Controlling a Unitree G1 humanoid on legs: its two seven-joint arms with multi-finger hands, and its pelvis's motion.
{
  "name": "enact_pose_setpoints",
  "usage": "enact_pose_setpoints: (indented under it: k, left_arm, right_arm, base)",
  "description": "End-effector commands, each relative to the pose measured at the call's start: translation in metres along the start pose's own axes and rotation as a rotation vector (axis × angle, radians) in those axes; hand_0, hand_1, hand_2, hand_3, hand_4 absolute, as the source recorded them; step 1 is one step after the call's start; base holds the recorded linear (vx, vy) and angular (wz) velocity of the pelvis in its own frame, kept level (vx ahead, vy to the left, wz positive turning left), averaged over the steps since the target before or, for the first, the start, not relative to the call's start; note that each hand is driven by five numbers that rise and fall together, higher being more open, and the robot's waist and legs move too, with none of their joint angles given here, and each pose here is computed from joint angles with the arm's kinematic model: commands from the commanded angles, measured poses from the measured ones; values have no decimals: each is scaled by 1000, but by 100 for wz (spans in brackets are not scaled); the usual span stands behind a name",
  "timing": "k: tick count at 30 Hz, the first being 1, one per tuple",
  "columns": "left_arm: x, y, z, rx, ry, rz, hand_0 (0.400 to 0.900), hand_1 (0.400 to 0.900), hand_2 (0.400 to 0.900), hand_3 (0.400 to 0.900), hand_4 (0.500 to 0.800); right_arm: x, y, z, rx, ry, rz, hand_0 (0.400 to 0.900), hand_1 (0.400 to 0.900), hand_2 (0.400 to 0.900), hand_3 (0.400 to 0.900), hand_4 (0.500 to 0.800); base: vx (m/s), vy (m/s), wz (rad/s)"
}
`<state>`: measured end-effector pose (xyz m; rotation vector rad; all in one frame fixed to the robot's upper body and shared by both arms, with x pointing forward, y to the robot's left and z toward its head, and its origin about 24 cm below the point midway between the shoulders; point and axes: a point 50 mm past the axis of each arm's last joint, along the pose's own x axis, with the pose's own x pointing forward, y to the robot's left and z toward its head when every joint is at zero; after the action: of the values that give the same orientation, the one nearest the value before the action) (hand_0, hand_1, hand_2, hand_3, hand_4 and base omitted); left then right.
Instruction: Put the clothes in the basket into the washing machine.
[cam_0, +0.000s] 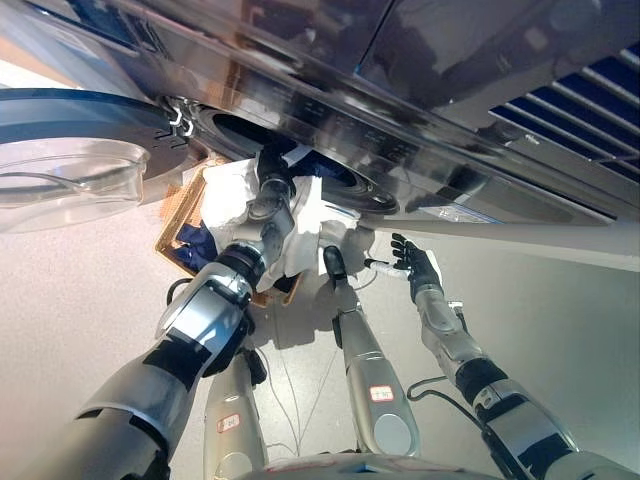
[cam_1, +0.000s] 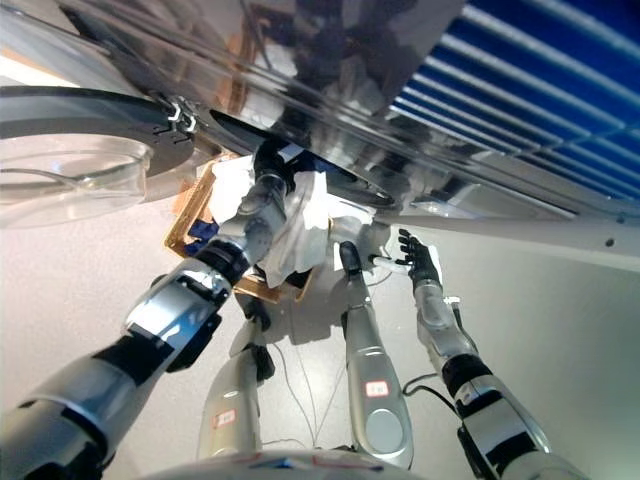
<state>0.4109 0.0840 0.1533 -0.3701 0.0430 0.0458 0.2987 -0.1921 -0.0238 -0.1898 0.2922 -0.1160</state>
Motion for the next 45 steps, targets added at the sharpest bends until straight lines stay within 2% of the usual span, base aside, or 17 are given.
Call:
enact_pose_setpoints:
  k: [1,3,4,5,6,12,24,28,35,38,45]
  left_arm:
    - [-3,-56,53,-178,-193,-150,400,400,400,400,500]
    - [-3,-57,63,-197,-216,-154,400,400,400,400,500]
    - [-3,-58,66,-210,-221,-153,539,539,539,539,584]
    - [-3,-58,68,-205,-230,-151,753,753,753,753,712]
    - [-4,-58,67,-194,-233,-154,900,900,900,900,800]
    - [-6,-59,50,-167,-195,-141,900,900,900,900,800]
    - [-6,-46,26,-146,-142,-100,900,900,900,900,800]
    - [-9,-31,7,-123,-110,-71,900,900,900,900,800]
    - [-23,16,-53,57,4,-6,900,900,900,900,800]
    - [-26,36,-65,81,39,39,900,900,900,900,800]
    - [-35,52,-81,83,80,54,900,900,900,900,800]
  right_arm:
    - [-20,-33,-30,-76,49,-68,900,900,900,900,800]
    - [-24,-37,-36,-75,64,-76,900,900,900,900,800]
    - [-27,-39,-39,-72,73,-78,900,900,900,900,800]
    - [-29,-40,-42,-73,80,-84,900,900,900,900,800]
    - [-32,-43,-46,-71,90,-90,900,900,900,900,800]
    - [-39,-46,-55,-52,114,-104,900,900,900,900,800]
    - [-28,-38,-40,-37,70,-95,900,900,900,900,800]
    - [-25,-35,-39,-34,71,-97,900,900,900,900,800]
    - [-18,-30,-32,-48,60,-88,900,900,900,900,800]
    - [-12,-27,-27,-66,57,-79,900,900,900,900,800]
    - [-10,-25,-26,-85,68,-70,900,900,900,900,800]
  base:
    - [36,-36,-5]
    - [32,-37,0]
    - [36,-39,4]
    - [33,-29,6]
    - [30,-19,7]
    - [14,-30,14]
    - [-4,4,9]
    - [-19,15,9]
    - [-37,16,17]
    - [-53,54,15]
    - [-22,32,17]
